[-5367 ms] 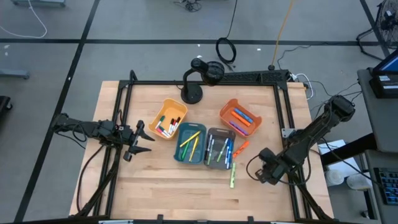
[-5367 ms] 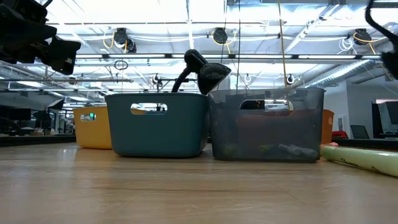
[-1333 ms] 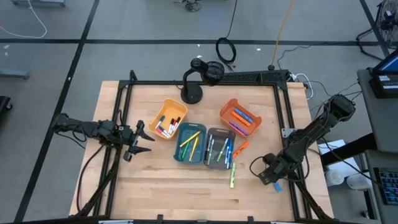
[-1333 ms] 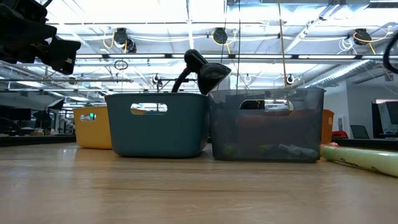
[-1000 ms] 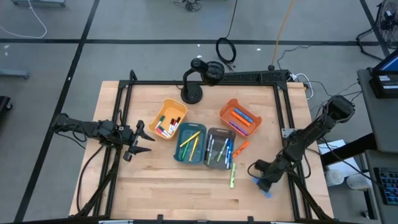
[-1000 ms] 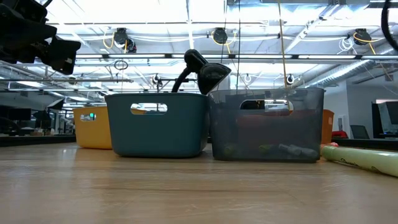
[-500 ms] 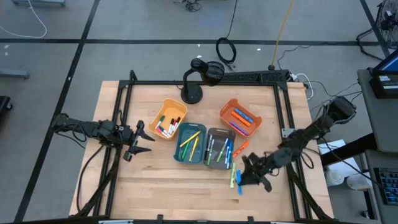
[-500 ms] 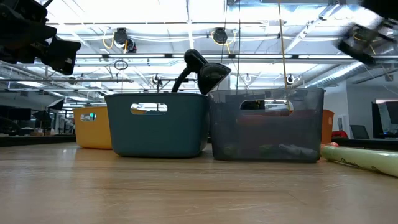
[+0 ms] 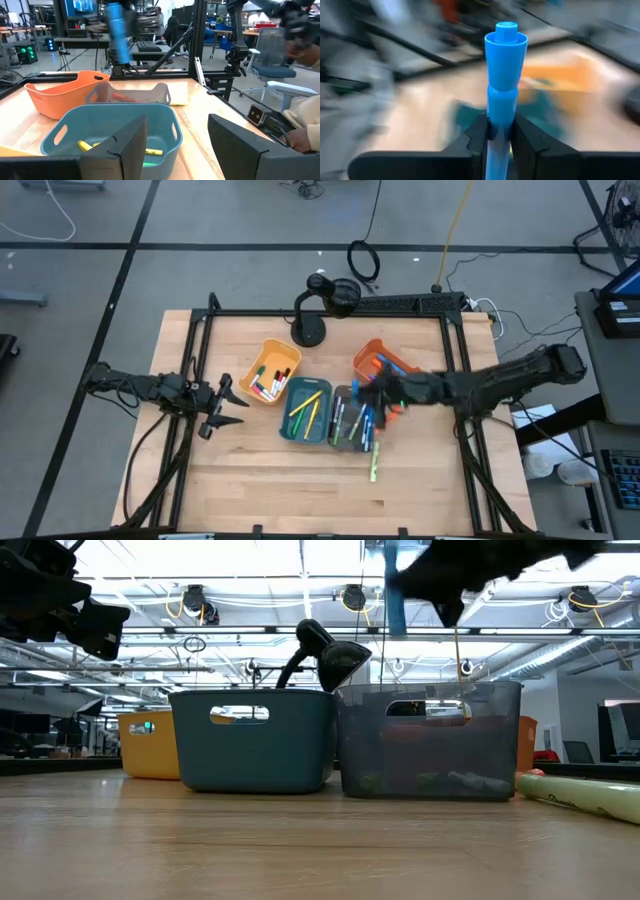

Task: Pick & Place Markers
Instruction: Put the blue highlighter into the orange bin, then put the orange highlighter into the orange bin

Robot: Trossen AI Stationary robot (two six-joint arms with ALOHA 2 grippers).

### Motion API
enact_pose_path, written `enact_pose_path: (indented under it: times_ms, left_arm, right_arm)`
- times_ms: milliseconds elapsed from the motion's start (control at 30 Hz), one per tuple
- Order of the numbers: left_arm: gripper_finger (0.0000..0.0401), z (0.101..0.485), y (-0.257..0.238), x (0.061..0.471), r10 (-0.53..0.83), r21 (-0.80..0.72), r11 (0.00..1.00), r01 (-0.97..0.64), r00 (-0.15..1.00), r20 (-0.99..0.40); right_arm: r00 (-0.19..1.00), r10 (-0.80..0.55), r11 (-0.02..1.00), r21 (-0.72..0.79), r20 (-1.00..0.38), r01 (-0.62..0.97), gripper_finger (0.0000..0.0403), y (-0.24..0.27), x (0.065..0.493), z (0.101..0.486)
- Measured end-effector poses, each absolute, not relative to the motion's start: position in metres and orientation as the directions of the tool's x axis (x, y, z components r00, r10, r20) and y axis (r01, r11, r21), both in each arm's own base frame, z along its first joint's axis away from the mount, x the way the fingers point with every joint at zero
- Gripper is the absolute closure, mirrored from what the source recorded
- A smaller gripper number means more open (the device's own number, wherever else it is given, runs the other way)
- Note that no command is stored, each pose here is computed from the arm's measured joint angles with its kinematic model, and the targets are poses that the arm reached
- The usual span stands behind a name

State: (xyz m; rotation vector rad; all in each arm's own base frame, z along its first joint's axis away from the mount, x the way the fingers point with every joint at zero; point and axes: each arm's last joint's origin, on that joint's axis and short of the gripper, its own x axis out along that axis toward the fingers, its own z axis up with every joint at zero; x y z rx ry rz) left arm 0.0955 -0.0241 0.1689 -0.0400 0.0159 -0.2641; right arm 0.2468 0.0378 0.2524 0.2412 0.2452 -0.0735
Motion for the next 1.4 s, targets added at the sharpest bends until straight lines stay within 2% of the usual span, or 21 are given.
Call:
enact_pose_path:
  times_ms: [67, 167, 233, 333, 567, 767, 867, 1033, 1233, 1400]
  left_arm:
    - [0.0187, 0.169, -0.024, 0.095, -0.261, -0.042, 0.964, 0.261, 0.965, -0.010]
    - [0.0187, 0.169, -0.024, 0.095, -0.261, -0.042, 0.965, 0.261, 0.965, -0.009]
    - [0.0187, 0.169, -0.024, 0.095, -0.261, -0.042, 0.964, 0.261, 0.965, -0.009]
    - [0.0187, 0.169, -0.024, 0.095, -0.262, -0.042, 0.964, 0.261, 0.965, -0.009]
    - [0.0187, 0.169, -0.024, 0.095, -0.261, -0.042, 0.965, 0.261, 0.965, -0.009]
    - [0.0187, 0.169, -0.024, 0.095, -0.261, -0.042, 0.965, 0.261, 0.965, -0.008]
    - [0.0187, 0.169, -0.024, 0.095, -0.261, -0.042, 0.964, 0.261, 0.965, -0.008]
    - [0.0187, 0.169, -0.024, 0.095, -0.261, -0.042, 0.964, 0.261, 0.965, -0.008]
    - [0.0187, 0.169, -0.024, 0.095, -0.262, -0.042, 0.964, 0.261, 0.965, -0.008]
    - [0.0187, 0.169, -0.024, 0.095, -0.262, -0.042, 0.964, 0.261, 0.965, -0.008]
  right_arm:
    - [0.898, -0.191, 0.946, 0.169, -0.397, 0.276, 0.0356, 0.019, 0.248, 0.263]
    - [0.722, -0.376, 0.854, 0.084, -0.581, 0.513, 0.0355, -0.009, 0.239, 0.276]
    - [0.629, -0.430, 0.800, 0.049, -0.648, 0.598, 0.0355, -0.025, 0.233, 0.282]
    - [0.540, -0.439, 0.739, 0.053, -0.718, 0.672, 0.0354, -0.044, 0.223, 0.281]
    - [0.499, -0.299, 0.753, 0.120, -0.813, 0.647, 0.0354, -0.062, 0.214, 0.252]
    - [0.464, -0.304, 0.736, 0.104, -0.832, 0.669, 0.0351, -0.068, 0.207, 0.228]
    - [0.507, -0.303, 0.739, 0.136, -0.807, 0.659, 0.0334, -0.069, 0.209, 0.223]
    - [0.580, -0.229, 0.760, 0.229, -0.782, 0.608, 0.0283, -0.068, 0.213, 0.223]
    - [0.606, -0.208, 0.780, 0.245, -0.768, 0.576, 0.0237, -0.067, 0.212, 0.226]
    - [0.702, -0.036, 0.881, 0.309, -0.711, 0.358, 0.0229, -0.054, 0.213, 0.236]
